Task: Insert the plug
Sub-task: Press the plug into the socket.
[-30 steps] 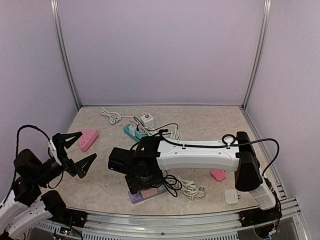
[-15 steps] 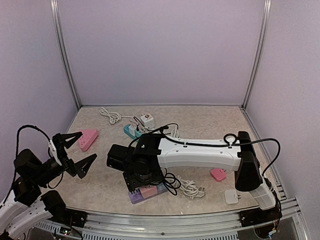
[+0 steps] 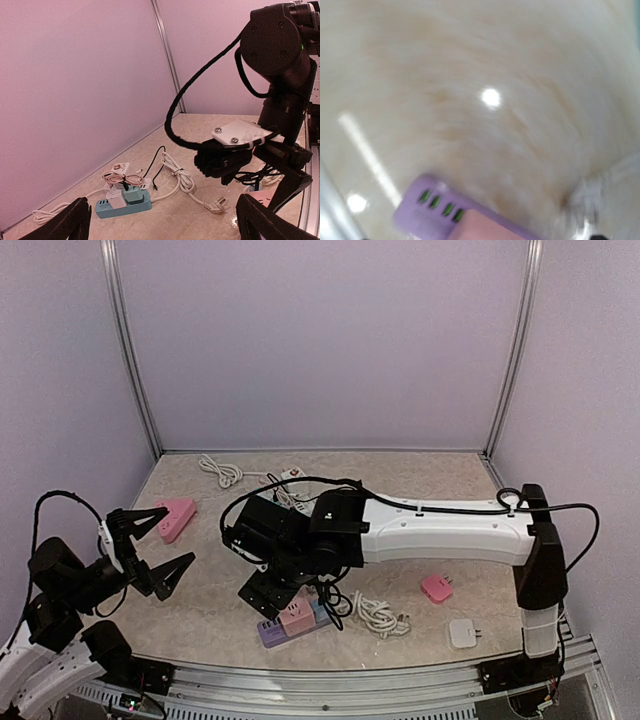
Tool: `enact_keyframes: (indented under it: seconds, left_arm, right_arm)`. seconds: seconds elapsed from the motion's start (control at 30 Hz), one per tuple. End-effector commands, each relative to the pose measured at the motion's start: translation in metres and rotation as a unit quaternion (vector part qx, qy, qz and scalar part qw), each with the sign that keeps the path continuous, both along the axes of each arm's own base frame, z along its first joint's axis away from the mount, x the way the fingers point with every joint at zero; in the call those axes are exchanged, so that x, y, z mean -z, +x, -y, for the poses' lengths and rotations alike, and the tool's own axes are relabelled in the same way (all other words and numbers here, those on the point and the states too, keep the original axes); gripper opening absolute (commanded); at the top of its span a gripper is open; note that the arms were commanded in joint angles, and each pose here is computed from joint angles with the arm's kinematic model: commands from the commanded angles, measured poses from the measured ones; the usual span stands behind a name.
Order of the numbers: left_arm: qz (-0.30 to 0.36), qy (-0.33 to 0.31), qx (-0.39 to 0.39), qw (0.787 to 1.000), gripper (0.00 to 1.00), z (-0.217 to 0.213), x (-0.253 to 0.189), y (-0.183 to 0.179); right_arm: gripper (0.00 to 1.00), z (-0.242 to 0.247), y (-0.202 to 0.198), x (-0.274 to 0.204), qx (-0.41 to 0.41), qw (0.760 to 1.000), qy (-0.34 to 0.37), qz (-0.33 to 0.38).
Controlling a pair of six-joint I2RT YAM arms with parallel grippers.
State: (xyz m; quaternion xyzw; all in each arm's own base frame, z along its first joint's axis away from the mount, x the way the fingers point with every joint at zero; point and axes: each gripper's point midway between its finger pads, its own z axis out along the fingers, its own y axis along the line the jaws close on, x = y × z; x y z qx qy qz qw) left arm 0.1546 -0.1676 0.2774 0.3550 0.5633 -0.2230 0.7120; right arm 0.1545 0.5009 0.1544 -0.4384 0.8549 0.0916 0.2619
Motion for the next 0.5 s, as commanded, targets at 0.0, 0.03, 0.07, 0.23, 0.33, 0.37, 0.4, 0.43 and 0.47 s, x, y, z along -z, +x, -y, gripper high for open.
enact_keyframes:
  seconds: [0.0,0.03,0.07,0.23,0.33,0.37,0.4,0.43,0.47]
  left_arm:
    - [-0.025,-0.017,0.041,0.999,0.99,0.003,-0.002,-0.01]
    - [-0.03,-0.02,0.046,0.998,0.99,0.003,-0.003,-0.011]
    - [-0.033,-0.026,0.048,0.998,0.99,0.002,-0.004,-0.011]
    - [-0.063,-0.083,0.002,0.995,0.99,-0.015,-0.008,0.01]
    - [-0.084,-0.108,-0.038,0.99,0.99,-0.028,0.001,0.026]
    - [-0.092,-0.112,-0.05,0.988,0.99,-0.032,0.005,0.03]
    - [-0.098,-0.115,-0.059,0.987,0.98,-0.034,0.009,0.034]
    - [-0.101,-0.116,-0.063,0.986,0.98,-0.036,0.011,0.035]
    - [-0.103,-0.116,-0.068,0.986,0.98,-0.038,0.014,0.037]
  right_arm:
    - [0.94,-0.024,-0.035,-0.044,-0.326,0.939,0.067,0.087]
    - [0.96,-0.02,-0.043,-0.044,-0.374,0.92,0.07,0.093]
    - [0.98,-0.014,-0.049,-0.043,-0.418,0.9,0.07,0.1]
    - [1.0,0.001,-0.039,-0.012,-0.515,0.849,0.006,0.12]
    - [1.0,0.006,-0.03,0.016,-0.531,0.84,-0.071,0.089]
    - [0.99,0.01,-0.031,0.024,-0.534,0.838,-0.091,0.07]
    - [0.98,0.012,-0.03,0.028,-0.535,0.836,-0.107,0.057]
    - [0.97,0.014,-0.029,0.03,-0.535,0.835,-0.118,0.05]
    - [0.96,0.017,-0.027,0.031,-0.536,0.833,-0.13,0.046]
